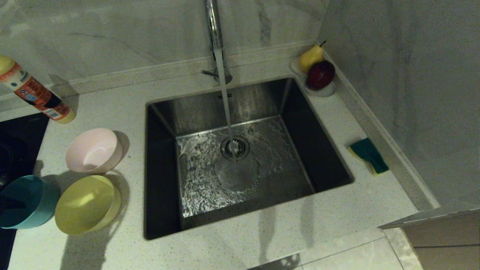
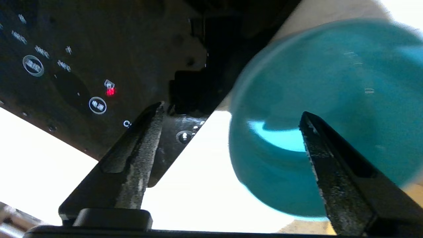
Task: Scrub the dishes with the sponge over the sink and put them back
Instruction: Pick up a bowl and the sponge
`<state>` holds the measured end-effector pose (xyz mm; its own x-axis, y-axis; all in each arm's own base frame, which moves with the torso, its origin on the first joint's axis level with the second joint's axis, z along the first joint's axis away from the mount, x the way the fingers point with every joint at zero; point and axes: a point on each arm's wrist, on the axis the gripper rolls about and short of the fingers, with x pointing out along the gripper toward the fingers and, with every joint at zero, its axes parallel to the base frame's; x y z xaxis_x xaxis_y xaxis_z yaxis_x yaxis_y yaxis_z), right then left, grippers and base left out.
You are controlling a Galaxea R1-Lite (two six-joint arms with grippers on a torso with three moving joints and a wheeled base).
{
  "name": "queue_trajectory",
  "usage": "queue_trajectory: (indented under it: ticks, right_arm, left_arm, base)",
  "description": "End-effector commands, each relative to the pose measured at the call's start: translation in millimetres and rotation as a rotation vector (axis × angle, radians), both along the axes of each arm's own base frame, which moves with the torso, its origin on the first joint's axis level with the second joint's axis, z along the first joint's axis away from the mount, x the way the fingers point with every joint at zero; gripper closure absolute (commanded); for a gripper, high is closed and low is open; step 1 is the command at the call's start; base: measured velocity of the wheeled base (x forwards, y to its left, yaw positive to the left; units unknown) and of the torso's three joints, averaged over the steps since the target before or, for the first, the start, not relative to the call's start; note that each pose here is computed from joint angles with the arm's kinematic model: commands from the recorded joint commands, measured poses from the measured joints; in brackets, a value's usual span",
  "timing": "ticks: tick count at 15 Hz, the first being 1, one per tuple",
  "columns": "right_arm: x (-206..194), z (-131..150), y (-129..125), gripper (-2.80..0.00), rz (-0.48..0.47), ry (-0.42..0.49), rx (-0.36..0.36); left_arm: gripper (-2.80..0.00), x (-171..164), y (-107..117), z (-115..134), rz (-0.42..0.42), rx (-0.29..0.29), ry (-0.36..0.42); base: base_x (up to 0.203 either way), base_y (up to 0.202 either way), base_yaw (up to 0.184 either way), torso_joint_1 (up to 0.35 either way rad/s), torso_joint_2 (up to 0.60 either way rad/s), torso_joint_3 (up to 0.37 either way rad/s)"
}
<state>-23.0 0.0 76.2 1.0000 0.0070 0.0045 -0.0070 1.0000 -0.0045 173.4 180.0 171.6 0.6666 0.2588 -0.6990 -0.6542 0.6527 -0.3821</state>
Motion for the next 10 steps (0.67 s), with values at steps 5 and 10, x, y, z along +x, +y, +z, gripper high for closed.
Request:
queue_trajectory:
  ticks: [5, 10]
  right_arm:
    - [0, 0, 0, 0.0, 0.001, 0.0, 0.0]
    - [0, 0, 0, 0.0, 0.001, 0.0, -0.001]
  left_arm:
    - [-2.8, 2, 6, -20, 0.008, -0.059, 0.048]
    - [-2.8, 3, 8, -23, 0.009, -0.061, 0.051]
  base:
    - [0.0, 0.0, 0.0, 0.0, 0.0, 0.0]
    - [0.0, 0.0, 0.0, 0.0, 0.0, 0.0]
